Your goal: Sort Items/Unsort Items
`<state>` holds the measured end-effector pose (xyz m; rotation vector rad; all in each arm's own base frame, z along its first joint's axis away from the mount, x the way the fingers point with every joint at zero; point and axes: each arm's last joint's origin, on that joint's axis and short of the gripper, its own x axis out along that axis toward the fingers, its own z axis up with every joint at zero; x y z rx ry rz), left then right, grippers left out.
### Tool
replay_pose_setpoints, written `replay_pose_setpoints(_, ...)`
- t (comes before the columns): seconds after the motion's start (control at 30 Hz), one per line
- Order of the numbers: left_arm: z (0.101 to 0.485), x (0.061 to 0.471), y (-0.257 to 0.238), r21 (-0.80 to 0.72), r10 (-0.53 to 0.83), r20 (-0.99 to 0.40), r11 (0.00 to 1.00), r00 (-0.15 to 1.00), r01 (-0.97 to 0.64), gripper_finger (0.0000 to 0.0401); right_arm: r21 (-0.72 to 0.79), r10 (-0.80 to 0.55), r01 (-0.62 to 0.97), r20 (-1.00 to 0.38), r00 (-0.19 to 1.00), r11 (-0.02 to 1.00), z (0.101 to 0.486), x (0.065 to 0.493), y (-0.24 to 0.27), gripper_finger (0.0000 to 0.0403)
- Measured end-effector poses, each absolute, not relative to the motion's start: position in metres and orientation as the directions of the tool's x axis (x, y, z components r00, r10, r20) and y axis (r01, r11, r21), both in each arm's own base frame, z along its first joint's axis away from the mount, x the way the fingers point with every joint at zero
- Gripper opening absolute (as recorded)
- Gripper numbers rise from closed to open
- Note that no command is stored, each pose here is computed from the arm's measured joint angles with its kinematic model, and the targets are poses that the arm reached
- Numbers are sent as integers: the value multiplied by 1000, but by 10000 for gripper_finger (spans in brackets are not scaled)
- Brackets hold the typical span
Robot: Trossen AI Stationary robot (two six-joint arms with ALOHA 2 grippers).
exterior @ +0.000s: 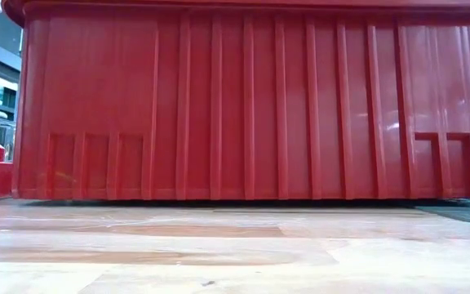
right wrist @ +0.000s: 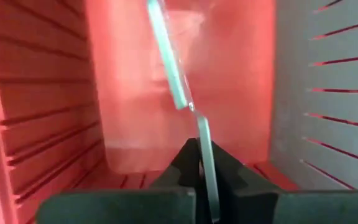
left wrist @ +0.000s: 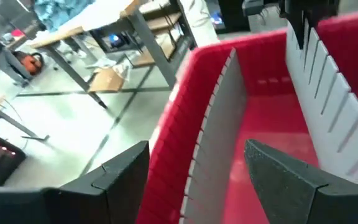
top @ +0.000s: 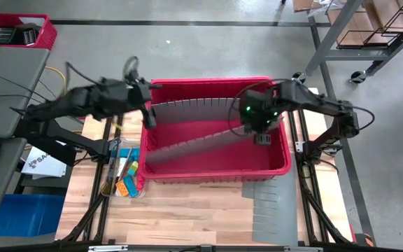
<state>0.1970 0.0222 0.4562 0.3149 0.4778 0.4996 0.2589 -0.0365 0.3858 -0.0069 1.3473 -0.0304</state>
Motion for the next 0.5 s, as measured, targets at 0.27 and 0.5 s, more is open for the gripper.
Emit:
replay_pose_setpoints(0.27, 484, 165, 11, 397, 297, -630, 917, 718, -31, 257, -28, -81, 168, -944, 320, 985, 414, 251, -56, 0)
replay_pose_setpoints(0.5, 483, 173, 2, 272, 153, -777, 956, 611, 106, 257, -33, -100, 211, -942, 319, 977, 414, 249, -67, 0)
